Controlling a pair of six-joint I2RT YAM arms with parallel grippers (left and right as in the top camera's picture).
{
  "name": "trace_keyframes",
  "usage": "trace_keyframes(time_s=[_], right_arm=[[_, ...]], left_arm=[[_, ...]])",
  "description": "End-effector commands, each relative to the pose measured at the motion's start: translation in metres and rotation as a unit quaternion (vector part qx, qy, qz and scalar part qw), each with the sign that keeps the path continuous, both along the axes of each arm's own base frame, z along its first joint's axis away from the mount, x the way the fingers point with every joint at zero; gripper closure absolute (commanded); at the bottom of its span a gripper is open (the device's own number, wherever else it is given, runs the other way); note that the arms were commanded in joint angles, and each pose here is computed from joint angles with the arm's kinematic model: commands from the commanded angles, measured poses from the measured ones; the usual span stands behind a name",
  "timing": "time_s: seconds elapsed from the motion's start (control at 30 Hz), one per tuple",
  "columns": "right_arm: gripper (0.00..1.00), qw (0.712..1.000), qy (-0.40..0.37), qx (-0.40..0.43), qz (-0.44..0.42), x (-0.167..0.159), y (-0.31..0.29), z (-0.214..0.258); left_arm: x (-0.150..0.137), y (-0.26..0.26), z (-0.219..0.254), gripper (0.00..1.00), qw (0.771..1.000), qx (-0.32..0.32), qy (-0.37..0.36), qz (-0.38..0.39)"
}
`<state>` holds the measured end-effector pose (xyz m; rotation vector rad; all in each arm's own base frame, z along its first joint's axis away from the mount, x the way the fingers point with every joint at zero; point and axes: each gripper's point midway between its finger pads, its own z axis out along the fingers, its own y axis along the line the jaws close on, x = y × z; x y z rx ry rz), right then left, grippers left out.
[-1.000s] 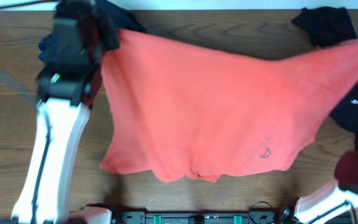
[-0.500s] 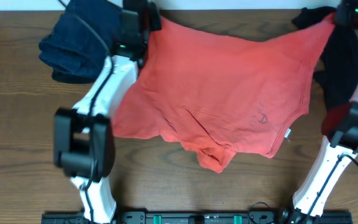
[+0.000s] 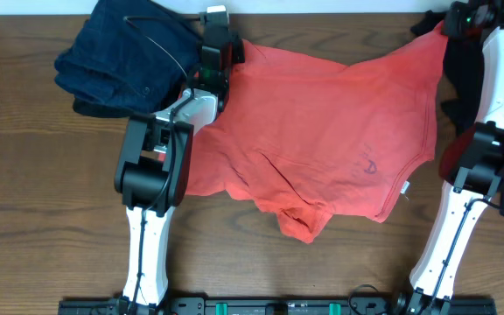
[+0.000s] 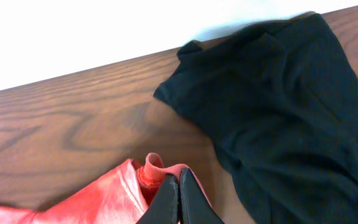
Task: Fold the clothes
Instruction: 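Lower the stretched t-shirt flat onto the table with both grippers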
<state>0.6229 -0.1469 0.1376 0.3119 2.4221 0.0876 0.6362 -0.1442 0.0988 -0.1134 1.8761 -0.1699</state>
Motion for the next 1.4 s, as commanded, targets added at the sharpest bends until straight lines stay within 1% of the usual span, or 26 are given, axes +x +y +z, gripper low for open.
trace_keyframes(time_s=[0.0,0.17,0.2,0.23,0.27,0.33,0.4,0.43,0.47,0.63,0.7,0.77,0.9,1.0,1.07,1.17,1.2,1.37], right_arm=[[0.99,1.000,-0.002,0.001,-0.010,0.006,-0.004,-0.013],[0.99,0.999,-0.024,-0.017,-0.020,0.016,-0.012,-0.009],[0.99,0.999,-0.028,-0.022,-0.023,0.018,-0.014,-0.008],[0.99,0.999,-0.031,-0.025,-0.025,0.019,-0.017,-0.006],[0.96,0.999,-0.034,-0.026,-0.026,0.020,-0.018,-0.005],[0.52,0.999,-0.036,-0.026,-0.029,0.019,-0.021,-0.004],[0.15,0.999,-0.033,-0.025,-0.031,0.017,-0.024,-0.003],[0.04,0.999,-0.030,-0.025,-0.032,0.014,-0.024,-0.002],[0.01,0.999,-0.028,-0.024,-0.032,0.013,-0.024,0.000],[0.01,0.999,-0.023,-0.022,-0.031,-0.003,-0.018,0.030],[0.01,0.999,-0.012,-0.011,-0.036,-0.019,-0.010,0.050],[0.01,1.000,0.007,0.010,-0.027,-0.039,0.005,0.066],[0.01,0.995,0.052,0.082,0.024,-0.086,0.055,0.095],[0.01,0.986,0.088,0.124,0.071,-0.120,0.093,0.110],[0.05,0.981,0.111,0.127,0.094,-0.138,0.115,0.117],[0.07,0.975,0.152,0.110,0.122,-0.166,0.146,0.121],[0.07,0.972,0.163,0.107,0.130,-0.174,0.156,0.123],[0.07,0.963,0.183,0.096,0.173,-0.191,0.216,0.126]], left_arm=[[0.005,0.013,-0.001,0.94,1.000,0.020,-0.012,0.016],[0.014,0.023,0.017,0.93,0.999,0.021,-0.044,0.024],[0.016,0.025,0.022,0.87,0.998,0.020,-0.049,0.026],[0.019,0.026,0.028,0.68,0.998,0.018,-0.055,0.027],[0.021,0.027,0.034,0.42,0.998,0.017,-0.061,0.028],[0.024,0.026,0.043,0.02,0.997,0.018,-0.071,0.028],[0.028,0.025,0.054,0.02,0.996,0.035,-0.080,0.023],[0.029,0.023,0.059,0.02,0.995,0.047,-0.081,0.020],[0.030,0.023,0.063,0.02,0.995,0.052,-0.081,0.018],[0.024,0.028,0.095,0.02,0.996,0.066,-0.057,0.026],[0.012,0.031,0.111,0.02,0.997,0.073,-0.031,0.024],[-0.006,0.034,0.124,0.02,0.996,0.083,0.006,0.019],[-0.063,0.041,0.147,0.02,0.989,0.107,0.097,0.006],[-0.108,0.046,0.168,0.02,0.984,0.111,0.142,0.000],[-0.134,0.053,0.179,0.02,0.981,0.099,0.166,0.007],[-0.176,0.065,0.192,0.02,0.975,0.081,0.205,0.022],[-0.186,0.069,0.193,0.02,0.973,0.076,0.215,0.028],[-0.241,0.097,0.191,0.02,0.954,0.060,0.286,0.065]])
